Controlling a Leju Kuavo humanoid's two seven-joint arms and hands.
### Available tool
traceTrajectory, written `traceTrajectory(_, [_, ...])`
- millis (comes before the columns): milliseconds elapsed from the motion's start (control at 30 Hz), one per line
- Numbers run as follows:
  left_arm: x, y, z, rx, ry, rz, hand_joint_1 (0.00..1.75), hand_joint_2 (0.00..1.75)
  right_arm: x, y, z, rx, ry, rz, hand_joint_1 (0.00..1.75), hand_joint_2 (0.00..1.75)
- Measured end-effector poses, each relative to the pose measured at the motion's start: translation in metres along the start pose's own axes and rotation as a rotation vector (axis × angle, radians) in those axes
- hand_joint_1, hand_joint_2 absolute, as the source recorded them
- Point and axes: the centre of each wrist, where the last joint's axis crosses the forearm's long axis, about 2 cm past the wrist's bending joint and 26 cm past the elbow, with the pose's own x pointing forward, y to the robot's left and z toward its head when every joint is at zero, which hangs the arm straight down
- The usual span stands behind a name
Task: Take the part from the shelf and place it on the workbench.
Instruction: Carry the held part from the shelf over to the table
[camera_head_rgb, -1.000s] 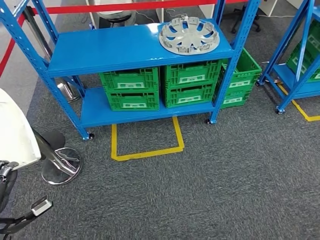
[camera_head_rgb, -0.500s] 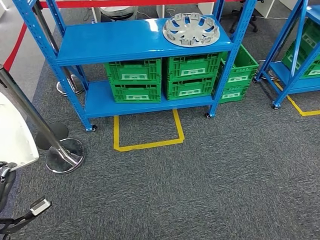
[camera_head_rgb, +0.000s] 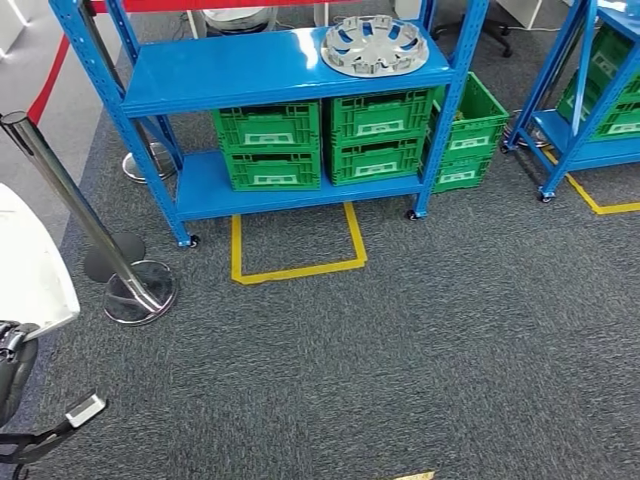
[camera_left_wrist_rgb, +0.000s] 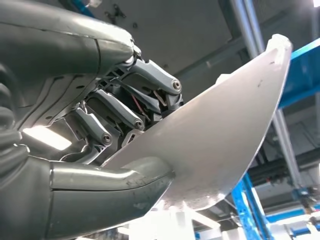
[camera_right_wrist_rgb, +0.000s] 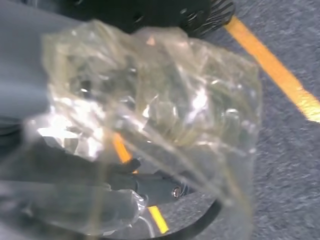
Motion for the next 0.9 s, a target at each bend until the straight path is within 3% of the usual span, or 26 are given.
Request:
traceTrajectory(333, [-0.001, -0.003, 0.001, -0.008, 0.012, 0.027, 1.75, 1.75, -0.003, 0.006, 0.003, -0.018, -0.003, -0.003, 0.00, 0.00])
traceTrajectory(567, [0.000, -0.010, 0.002, -0.020, 0.093, 0.131, 1.75, 1.75, -0.005, 0.008, 0.004, -0.021, 0.000, -0.006, 0.00, 0.00])
traceTrajectory(900, [0.003, -0.016, 0.005, -0.045, 0.127, 0.169, 1.75, 1.75, -0.005, 0.009, 0.005, -0.018, 0.001, -0.007, 0.00, 0.00])
